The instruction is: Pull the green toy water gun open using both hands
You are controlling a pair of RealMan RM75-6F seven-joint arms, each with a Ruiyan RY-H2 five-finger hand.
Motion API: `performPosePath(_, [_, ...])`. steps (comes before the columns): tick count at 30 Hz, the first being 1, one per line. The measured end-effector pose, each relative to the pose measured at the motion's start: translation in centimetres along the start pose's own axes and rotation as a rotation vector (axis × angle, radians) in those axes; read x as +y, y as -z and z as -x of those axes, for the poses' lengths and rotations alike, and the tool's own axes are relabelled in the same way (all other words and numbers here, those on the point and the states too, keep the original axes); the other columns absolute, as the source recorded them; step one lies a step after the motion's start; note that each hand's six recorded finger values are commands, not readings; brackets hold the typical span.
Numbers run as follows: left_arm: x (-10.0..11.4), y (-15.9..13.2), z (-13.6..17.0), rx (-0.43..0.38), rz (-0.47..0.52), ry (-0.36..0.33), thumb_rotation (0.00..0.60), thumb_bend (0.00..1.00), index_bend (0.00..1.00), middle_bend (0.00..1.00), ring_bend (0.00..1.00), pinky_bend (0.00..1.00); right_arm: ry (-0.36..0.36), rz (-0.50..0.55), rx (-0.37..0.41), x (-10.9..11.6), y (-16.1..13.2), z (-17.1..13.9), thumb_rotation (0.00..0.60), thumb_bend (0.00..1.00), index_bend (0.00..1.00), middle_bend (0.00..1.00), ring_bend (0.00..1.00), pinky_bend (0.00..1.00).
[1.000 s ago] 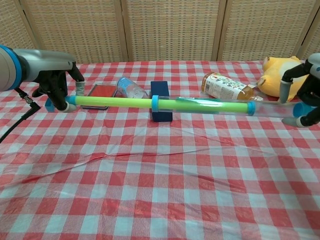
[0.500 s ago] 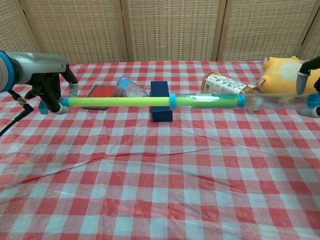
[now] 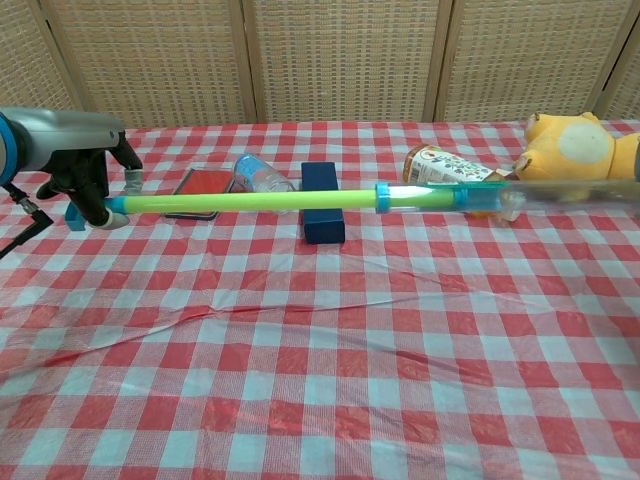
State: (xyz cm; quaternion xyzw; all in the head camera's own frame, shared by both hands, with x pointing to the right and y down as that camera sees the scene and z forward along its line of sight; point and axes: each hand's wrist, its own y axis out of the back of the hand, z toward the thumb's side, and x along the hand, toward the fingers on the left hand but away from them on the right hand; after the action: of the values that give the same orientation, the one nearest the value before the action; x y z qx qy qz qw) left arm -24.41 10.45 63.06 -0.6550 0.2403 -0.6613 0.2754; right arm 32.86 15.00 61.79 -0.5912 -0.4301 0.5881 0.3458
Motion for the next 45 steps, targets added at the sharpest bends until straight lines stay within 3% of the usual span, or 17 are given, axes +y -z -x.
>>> performPosePath(9, [0.1,1.2,-0.3,0.025,-0.002,-0.001,0.6,0.64,0.85,0.95,0.86,0.74,0.009,0.005,-0.04,0.7,1.4,0.5,0.6,0.38,0.7,1.0,0.99,0.52])
performPosePath(24, [0.1,0.4,-0.1,-0.012,-0.007,-0.021,0.6,0.62,0.85,0.95,0.85,0.74,0.013,-0.012,-0.064,0.9,2.6,1.1,0.6,0.36,0.68,1.0,0.99,0.52])
performPosePath(26, [0.1,0.4,-0.1,-0.013,-0.015,-0.021,0.6,0.59,0.79,0.87,0.78,0.68,0.013,-0.014,-0.065,0.9,2.6,1.1,0.6,0.33,0.61,0.97,0.95,0.52])
performPosePath(28, [-0.2,0.5,0.0,-0.018,-0.041,-0.005,0.6,0.51,0.62,0.64,0.58,0.58,0.002,-0.016,-0.068,0.8,2.7,1.0,0.6,0.3,0.48,0.88,0.86,0.48])
performPosePath(30, [-0.5,0.6,0.1,-0.023,-0.071,0.024,0.6,0.39,0.39,0.32,0.32,0.42,-0.019,-0.016,-0.071,0.5,2.8,0.9,0.6,0.27,0.36,0.73,0.73,0.39])
performPosePath(32, [-0.9,0.8,0.2,-0.027,-0.1,0.064,0.6,0.32,0.27,0.14,0.18,0.29,-0.036,-0.021,-0.073,0.3,2.8,0.8,0.6,0.25,0.21,0.49,0.52,0.22])
performPosePath(33, [-1.1,0.9,0.3,-0.029,-0.108,0.081,0.6,0.3,0.21,0.07,0.11,0.23,-0.048,-0.029,-0.075,0.2,2.9,0.7,0.6,0.24,0.18,0.43,0.47,0.2])
performPosePath(35, [-1.3,0.9,0.5,-0.038,-0.121,0.111,0.6,0.28,0.16,0.01,0.03,0.16,-0.063,-0.039,-0.082,-0.1,3.0,0.7,0.6,0.24,0.09,0.26,0.29,0.12])
performPosePath(38, [-1.3,0.9,0.6,-0.049,-0.119,0.12,0.6,0.26,0.12,0.0,0.0,0.05,-0.082,-0.037,-0.088,-0.5,3.1,0.6,0.6,0.23,0.04,0.12,0.14,0.06])
performPosePath(45, [-1.0,0.8,0.9,-0.089,-0.057,0.087,0.6,0.24,0.11,0.0,0.0,0.0,-0.097,-0.019,-0.084,-1.1,3.4,0.2,0.6,0.23,0.03,0.02,0.02,0.02])
